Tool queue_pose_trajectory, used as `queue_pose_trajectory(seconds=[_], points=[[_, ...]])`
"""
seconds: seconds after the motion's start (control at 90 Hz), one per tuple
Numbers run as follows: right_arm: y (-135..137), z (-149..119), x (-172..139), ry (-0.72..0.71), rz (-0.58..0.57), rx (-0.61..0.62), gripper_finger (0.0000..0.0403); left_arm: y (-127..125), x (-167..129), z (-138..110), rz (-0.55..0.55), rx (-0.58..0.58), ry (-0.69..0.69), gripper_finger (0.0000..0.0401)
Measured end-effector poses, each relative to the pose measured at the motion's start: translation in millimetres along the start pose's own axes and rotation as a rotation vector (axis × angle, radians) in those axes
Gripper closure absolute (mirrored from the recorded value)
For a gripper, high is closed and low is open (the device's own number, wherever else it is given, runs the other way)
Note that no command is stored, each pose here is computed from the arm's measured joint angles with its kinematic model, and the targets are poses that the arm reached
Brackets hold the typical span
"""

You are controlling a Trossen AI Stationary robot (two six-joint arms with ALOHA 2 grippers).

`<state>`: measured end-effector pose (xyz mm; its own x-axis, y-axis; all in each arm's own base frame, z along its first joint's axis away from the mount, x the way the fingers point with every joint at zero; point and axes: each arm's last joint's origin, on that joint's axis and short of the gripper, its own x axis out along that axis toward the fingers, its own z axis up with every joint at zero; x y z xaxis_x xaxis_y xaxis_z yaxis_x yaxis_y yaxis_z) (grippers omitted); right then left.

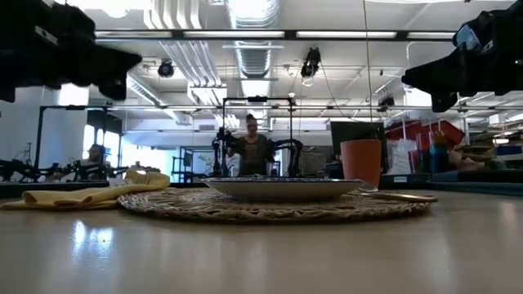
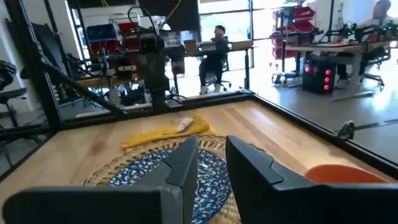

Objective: Set table place
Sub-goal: Return to Home Position

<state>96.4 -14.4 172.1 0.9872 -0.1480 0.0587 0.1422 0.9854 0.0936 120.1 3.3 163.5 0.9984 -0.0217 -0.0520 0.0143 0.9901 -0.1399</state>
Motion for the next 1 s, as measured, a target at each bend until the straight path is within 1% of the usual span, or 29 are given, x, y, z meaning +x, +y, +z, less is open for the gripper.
queue_pose_trajectory(seconds=[0.078,0.167,0.222,0.322,0.5,0.678,0.8,0.911,1.0], points=[[0,-1,0,0.006,0.000,-0.010,0.0334,0,0,-2,0.020,-0.027,0.020,0.0401],[0,-1,0,0.006,-0.002,-0.024,0.0334,0,0,0,0.018,-0.014,-0.004,0.0401],[0,-1,0,0.006,-0.002,-0.025,0.0334,1,-1,-5,0.038,-0.021,0.046,0.0401],[0,-2,0,0.022,-0.003,-0.025,0.0334,3,-2,-14,0.076,-0.083,0.141,0.0401],[0,-4,0,0.042,-0.003,-0.035,0.0334,4,-5,-23,0.097,-0.126,0.230,0.0401],[0,-5,0,0.048,-0.003,-0.016,0.0334,3,-7,-19,0.080,-0.124,0.244,0.0401],[-1,-6,1,0.063,-0.005,-0.018,0.0334,1,-10,-13,0.047,-0.068,0.188,0.0401],[-1,-7,1,0.071,-0.004,-0.040,0.0334,-1,-16,-3,0.022,0.011,0.081,0.0401],[-1,-6,1,0.067,-0.004,-0.053,0.0334,-2,-23,4,0.012,0.047,-0.008,0.0401]])
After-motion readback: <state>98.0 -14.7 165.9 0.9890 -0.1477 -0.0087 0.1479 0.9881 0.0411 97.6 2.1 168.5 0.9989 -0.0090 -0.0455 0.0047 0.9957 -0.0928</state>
